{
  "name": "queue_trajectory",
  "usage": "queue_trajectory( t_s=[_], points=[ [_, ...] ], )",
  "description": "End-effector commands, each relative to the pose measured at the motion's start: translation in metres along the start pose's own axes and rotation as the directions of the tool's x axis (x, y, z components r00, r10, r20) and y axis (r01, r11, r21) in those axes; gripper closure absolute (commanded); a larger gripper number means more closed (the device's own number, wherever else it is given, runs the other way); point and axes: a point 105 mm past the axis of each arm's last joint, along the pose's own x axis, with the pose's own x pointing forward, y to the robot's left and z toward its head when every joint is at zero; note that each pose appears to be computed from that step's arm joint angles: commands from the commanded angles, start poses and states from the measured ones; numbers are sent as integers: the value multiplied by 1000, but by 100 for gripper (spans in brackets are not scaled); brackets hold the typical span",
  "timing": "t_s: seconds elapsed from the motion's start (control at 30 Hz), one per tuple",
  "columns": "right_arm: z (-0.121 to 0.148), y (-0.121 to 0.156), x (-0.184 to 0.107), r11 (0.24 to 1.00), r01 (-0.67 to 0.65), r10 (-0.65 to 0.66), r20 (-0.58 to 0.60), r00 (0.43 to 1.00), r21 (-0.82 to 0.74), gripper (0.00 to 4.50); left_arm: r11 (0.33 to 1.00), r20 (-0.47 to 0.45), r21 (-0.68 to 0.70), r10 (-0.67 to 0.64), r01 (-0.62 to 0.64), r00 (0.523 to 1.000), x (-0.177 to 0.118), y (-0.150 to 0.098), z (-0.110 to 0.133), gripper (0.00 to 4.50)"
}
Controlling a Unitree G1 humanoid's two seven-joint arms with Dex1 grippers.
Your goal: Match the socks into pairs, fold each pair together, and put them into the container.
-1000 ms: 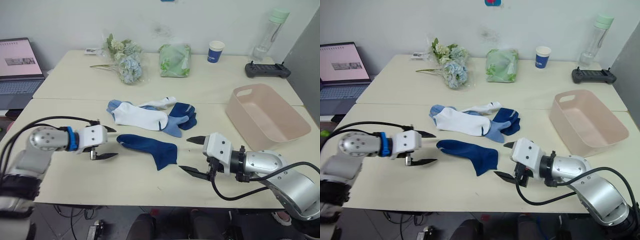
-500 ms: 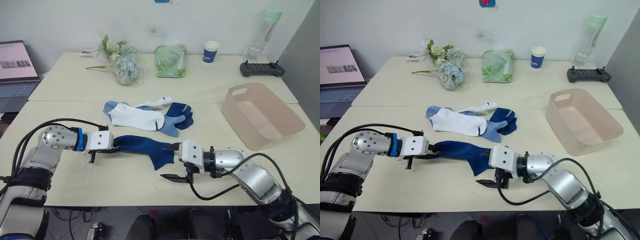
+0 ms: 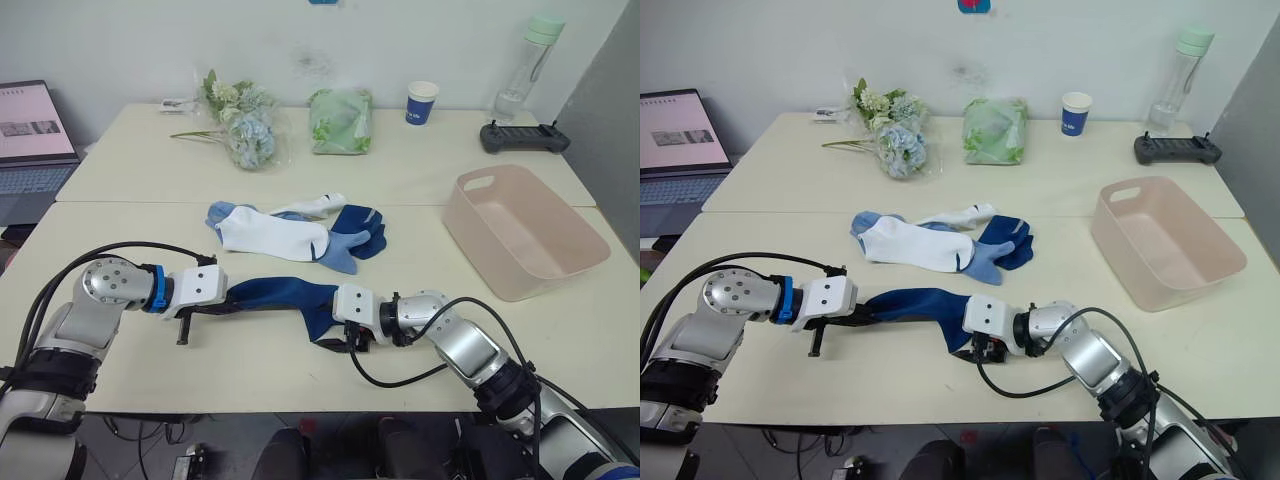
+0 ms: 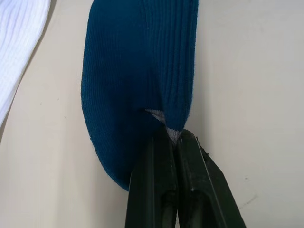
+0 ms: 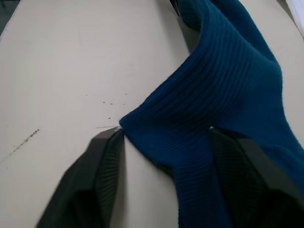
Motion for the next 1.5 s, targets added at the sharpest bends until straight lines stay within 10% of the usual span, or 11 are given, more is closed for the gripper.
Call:
queue_trajectory(
  t_s=[0.03, 0.2, 0.73, 1.03, 1.5],
  points=[
    [9, -3, -3, 999, 19, -18, 34, 999, -39, 282, 1000, 5, -17, 0, 1, 1000, -8, -3, 2, 450],
    [12, -5, -6, 999, 33, -31, 52, 998, -38, 444, 999, 11, -39, -23, 23, 1000, -10, -12, 1, 450],
    [33, 58, -82, 830, -142, 54, 176, 983, 540, 444, 765, 139, -320, -545, 559, 826, -50, -111, 50, 450],
    [12, 23, -81, 618, 86, -202, 52, 978, 781, 444, 794, 123, -328, -502, 512, 856, -5, -57, 43, 450],
    [-9, -18, -79, 557, 289, -325, -116, 938, 778, 394, 880, 90, -315, -345, 355, 934, 40, 37, 48, 408]
  ],
)
